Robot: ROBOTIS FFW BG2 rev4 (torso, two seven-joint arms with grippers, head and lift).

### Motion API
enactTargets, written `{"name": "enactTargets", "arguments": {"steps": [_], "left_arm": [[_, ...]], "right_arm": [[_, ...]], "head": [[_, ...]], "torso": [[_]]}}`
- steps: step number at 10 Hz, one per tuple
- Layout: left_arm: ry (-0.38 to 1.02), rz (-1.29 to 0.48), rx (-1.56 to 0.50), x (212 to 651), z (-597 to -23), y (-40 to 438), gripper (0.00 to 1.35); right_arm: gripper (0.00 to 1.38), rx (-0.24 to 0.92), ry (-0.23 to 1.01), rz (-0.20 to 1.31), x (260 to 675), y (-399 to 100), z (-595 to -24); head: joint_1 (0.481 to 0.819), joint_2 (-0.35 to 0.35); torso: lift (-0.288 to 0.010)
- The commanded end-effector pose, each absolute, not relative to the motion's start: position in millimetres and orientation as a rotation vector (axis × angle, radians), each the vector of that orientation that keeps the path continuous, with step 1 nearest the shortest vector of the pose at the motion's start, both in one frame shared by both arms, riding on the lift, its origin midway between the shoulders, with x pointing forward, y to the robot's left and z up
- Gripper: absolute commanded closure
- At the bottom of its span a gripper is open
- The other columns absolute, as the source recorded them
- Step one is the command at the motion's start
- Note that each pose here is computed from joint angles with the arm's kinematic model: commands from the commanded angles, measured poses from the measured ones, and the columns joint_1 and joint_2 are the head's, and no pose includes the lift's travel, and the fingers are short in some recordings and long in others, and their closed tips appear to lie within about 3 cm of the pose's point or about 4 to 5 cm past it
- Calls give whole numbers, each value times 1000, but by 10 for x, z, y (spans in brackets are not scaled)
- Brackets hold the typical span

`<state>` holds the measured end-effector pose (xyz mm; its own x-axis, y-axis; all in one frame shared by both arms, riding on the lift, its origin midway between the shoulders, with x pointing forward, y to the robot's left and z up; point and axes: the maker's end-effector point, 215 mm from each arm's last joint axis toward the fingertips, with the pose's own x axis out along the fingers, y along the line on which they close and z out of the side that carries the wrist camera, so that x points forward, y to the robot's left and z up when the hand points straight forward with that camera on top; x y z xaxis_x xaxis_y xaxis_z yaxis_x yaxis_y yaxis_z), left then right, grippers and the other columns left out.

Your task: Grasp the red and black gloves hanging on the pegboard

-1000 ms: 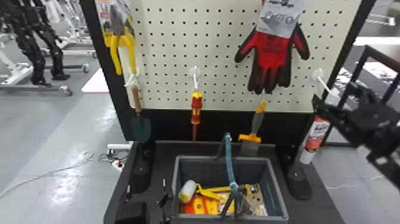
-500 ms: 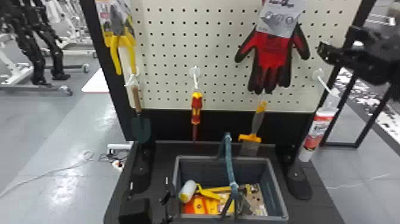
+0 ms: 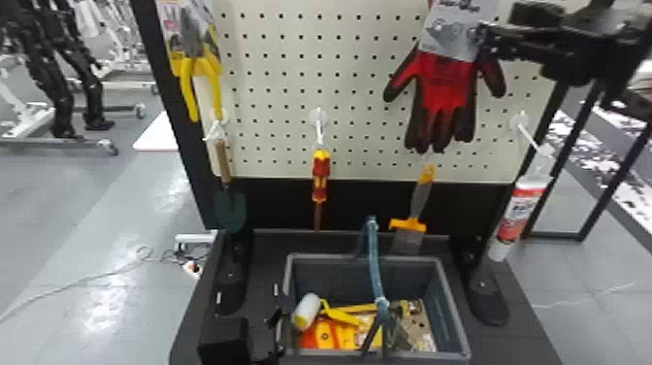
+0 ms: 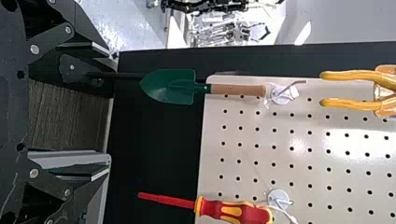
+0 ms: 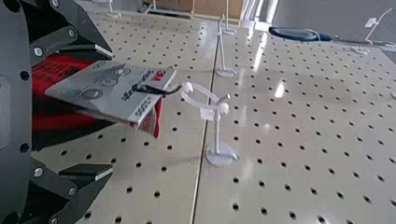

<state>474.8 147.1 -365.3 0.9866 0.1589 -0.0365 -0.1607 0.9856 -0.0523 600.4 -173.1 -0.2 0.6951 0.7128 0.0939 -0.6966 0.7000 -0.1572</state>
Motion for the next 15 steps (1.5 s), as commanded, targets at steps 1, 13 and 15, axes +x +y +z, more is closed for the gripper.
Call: {"name": "enactTargets", "arguments": {"steps": [1,13,15], "left_arm": [[31,157,-55,4765,-3649,1466,394],[18,154,-53,4800,-3609,1488,394],[20,152,-54,4796,-3614,1467,394]], "right_arm": [[410,-107,-127,830,6067,-1558,-74],[1288,-38,-137,928,6122,-1164,-119],[1289,-35,-137,928,6122,-1166,-124]], "head": [[549,0],[549,0],[549,0]], "torso": [[-100],[-100],[-100]]}}
